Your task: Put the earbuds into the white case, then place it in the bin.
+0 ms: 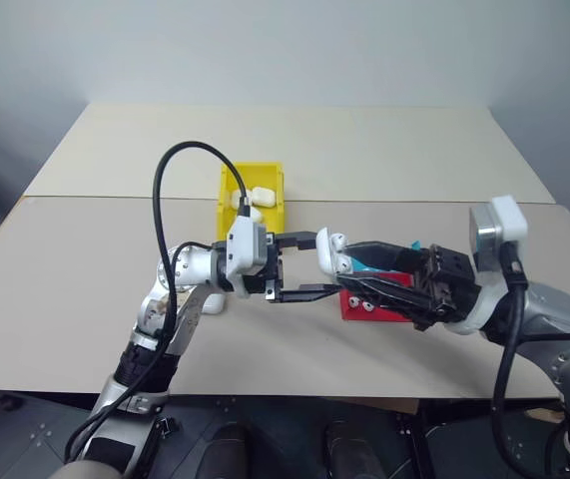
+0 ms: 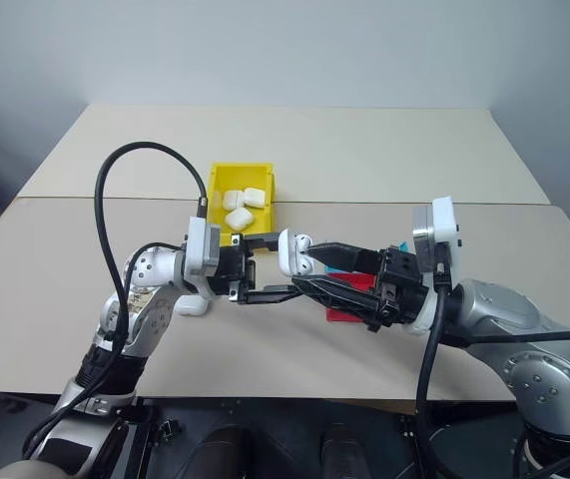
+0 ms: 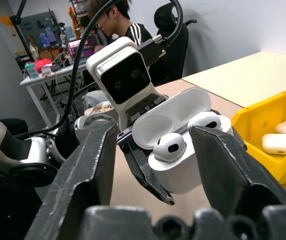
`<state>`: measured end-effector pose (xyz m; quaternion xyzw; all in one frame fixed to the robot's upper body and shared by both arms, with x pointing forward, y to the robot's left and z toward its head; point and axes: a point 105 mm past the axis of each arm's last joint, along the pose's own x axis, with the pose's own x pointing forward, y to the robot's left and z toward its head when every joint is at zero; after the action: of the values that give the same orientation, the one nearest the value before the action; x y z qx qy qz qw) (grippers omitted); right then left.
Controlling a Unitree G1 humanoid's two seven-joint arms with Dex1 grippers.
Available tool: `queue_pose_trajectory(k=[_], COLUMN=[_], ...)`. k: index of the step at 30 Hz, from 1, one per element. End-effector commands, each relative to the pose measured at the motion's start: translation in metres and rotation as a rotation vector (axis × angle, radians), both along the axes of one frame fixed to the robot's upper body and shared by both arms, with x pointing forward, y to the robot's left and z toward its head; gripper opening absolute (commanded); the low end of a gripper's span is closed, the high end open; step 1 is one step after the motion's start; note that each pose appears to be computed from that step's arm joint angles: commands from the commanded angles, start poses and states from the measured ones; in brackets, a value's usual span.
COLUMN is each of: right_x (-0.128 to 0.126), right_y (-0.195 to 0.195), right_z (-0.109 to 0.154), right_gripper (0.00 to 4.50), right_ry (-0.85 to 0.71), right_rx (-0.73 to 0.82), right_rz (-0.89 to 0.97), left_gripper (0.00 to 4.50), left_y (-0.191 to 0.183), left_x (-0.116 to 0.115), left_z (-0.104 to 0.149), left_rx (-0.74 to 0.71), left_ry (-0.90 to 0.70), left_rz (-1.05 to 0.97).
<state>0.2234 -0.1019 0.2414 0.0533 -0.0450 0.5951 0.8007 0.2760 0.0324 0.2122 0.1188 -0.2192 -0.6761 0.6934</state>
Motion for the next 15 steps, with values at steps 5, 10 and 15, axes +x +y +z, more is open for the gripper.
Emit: queue_pose_trajectory(k=[5,10,15], right_x=[-0.008,-0.004,0.002], right_y=[-0.024,-0.03,-0.01], right_z=[0.013,0.054,0.076], right_gripper=[2.86,2.7,1.25], right_ry=[-0.074,-0.207,-0.278], right_rx=[-0.037,-0.091,-0.218], right_rz=[-0.015,-0.036,-0.027], left_gripper=[2.72,2.72,2.72], left_y=[0.001,-0.003,-0.008], left_x=[-0.001,0.004,0.008], left_z=[0.011,0.01,0.009], left_rx=[-0.02,-0.005,0.007], left_ry=[-0.052,-0.047,-0.056], left_rz=[-0.005,0.004,0.006])
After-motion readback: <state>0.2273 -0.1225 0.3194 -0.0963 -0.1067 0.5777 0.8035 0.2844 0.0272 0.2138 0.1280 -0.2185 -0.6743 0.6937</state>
